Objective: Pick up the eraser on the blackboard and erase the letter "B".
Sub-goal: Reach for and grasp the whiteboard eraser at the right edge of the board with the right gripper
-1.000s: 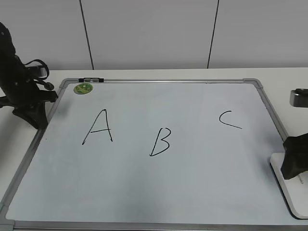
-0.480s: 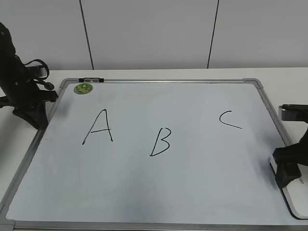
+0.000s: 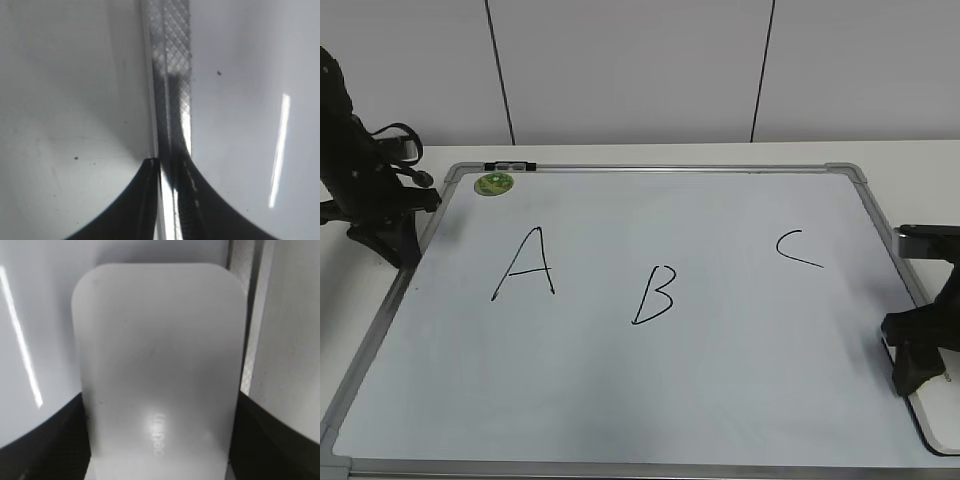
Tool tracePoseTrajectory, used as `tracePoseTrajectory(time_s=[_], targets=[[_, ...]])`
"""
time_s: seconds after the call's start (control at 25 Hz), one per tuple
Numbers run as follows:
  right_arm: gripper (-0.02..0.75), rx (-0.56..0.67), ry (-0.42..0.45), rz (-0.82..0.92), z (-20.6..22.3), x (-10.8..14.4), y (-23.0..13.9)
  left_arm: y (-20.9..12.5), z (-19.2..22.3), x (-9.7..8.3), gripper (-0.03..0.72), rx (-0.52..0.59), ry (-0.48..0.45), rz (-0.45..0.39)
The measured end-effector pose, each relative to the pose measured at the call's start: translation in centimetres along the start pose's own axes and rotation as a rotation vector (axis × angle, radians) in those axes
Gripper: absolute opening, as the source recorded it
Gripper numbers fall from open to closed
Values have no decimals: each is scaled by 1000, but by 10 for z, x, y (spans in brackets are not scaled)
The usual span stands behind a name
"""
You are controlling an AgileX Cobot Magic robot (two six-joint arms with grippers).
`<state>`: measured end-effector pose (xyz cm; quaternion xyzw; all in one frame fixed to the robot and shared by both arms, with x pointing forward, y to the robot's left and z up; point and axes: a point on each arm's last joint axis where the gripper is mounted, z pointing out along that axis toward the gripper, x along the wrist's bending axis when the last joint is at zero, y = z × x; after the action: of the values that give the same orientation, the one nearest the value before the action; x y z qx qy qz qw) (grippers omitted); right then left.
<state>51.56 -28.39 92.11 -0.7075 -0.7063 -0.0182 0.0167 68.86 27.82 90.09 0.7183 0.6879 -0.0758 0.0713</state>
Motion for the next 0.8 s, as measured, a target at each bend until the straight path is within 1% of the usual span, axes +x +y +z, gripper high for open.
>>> tracePoseTrajectory(time_s=[0.16, 0.68, 0.8], targets=[[533, 0, 0, 0, 0, 0, 0, 0, 0, 0, 116, 0, 0, 0], [531, 18, 0, 0, 0, 0, -1, 0, 0, -1, 123, -1, -9, -4], [531, 18, 14, 12, -1, 1, 0, 0, 0, -1, 125, -1, -9, -5]])
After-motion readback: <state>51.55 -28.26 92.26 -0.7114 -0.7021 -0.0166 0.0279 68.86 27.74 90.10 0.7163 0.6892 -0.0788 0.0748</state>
